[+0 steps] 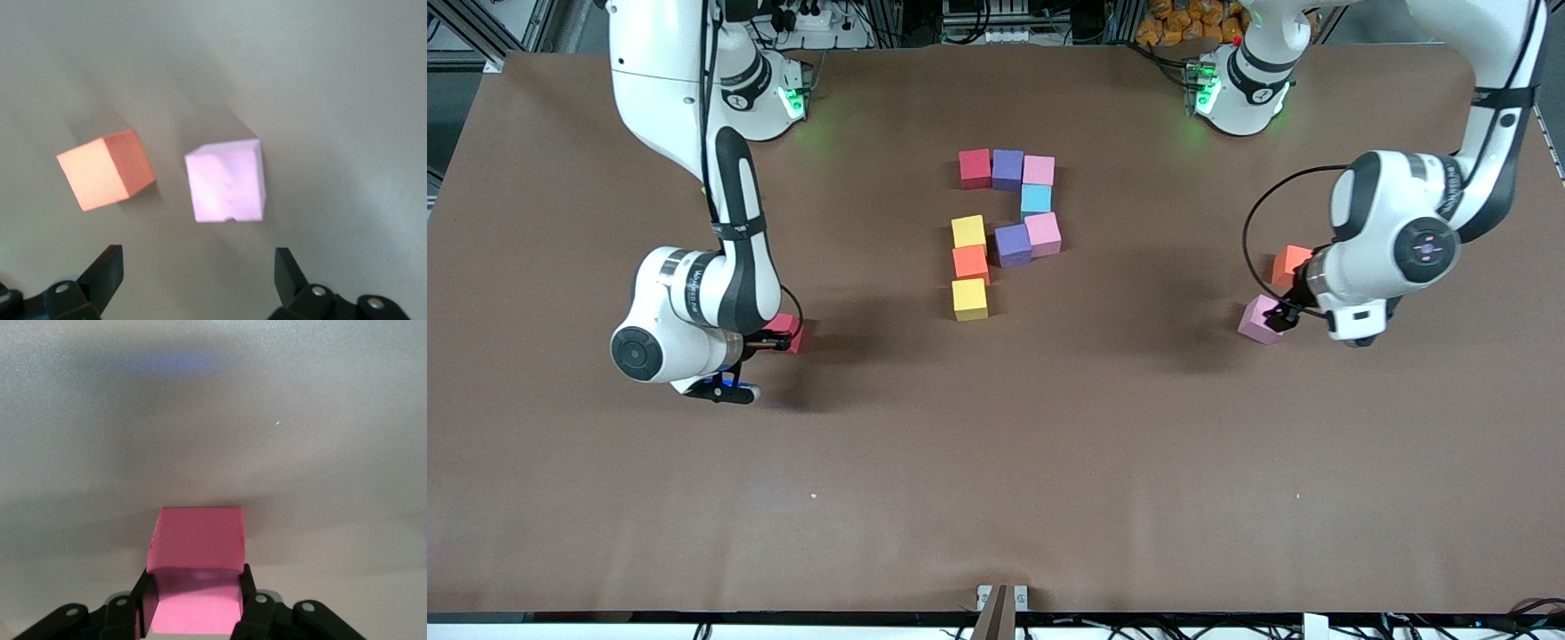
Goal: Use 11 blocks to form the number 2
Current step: 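Grasp the lavender cube with the left gripper while the right gripper carries pink, then lower the pink cube with the right gripper while the left gripper carries lavender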
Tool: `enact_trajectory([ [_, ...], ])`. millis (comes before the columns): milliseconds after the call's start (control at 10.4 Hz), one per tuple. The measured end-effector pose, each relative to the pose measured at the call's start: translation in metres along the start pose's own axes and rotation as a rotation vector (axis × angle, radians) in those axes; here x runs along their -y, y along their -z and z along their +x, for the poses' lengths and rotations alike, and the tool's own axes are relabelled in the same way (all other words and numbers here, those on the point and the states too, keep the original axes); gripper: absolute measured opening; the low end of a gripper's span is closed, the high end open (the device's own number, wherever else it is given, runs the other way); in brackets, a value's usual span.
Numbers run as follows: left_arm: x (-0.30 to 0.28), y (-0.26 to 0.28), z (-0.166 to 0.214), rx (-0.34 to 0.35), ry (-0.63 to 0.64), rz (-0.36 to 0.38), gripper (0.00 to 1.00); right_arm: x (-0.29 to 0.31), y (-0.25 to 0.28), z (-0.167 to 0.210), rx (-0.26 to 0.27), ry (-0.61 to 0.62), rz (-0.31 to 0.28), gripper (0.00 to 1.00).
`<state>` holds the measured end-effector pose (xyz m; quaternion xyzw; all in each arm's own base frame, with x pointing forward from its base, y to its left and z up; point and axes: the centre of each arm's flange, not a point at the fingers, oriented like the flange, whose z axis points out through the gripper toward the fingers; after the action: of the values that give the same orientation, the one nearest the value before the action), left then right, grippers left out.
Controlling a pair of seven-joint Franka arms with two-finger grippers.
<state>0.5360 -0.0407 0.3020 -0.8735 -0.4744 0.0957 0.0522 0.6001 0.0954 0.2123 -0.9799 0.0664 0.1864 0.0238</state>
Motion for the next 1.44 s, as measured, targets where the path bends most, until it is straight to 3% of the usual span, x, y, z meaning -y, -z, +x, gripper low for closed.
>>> enact_trajectory([
  [481, 0.009, -0.024, 0.018, 0.017, 0.168, -0.075, 1.0, 0.0, 0.0, 0.0, 0.001, 0.001, 0.0, 0.52],
  [770, -0.004, -0.047, 0.022, 0.007, 0.213, -0.12, 1.0, 0.007, 0.004, -0.003, 0.035, 0.009, 0.006, 0.52],
  [1155, -0.012, -0.097, 0.022, -0.036, 0.209, -0.057, 1.0, 0.028, 0.028, -0.007, 0.075, -0.024, 0.033, 0.52],
  [1443, -0.015, -0.12, 0.018, -0.034, 0.189, -0.023, 1.0, 0.069, 0.051, -0.018, 0.131, -0.141, 0.107, 0.52],
])
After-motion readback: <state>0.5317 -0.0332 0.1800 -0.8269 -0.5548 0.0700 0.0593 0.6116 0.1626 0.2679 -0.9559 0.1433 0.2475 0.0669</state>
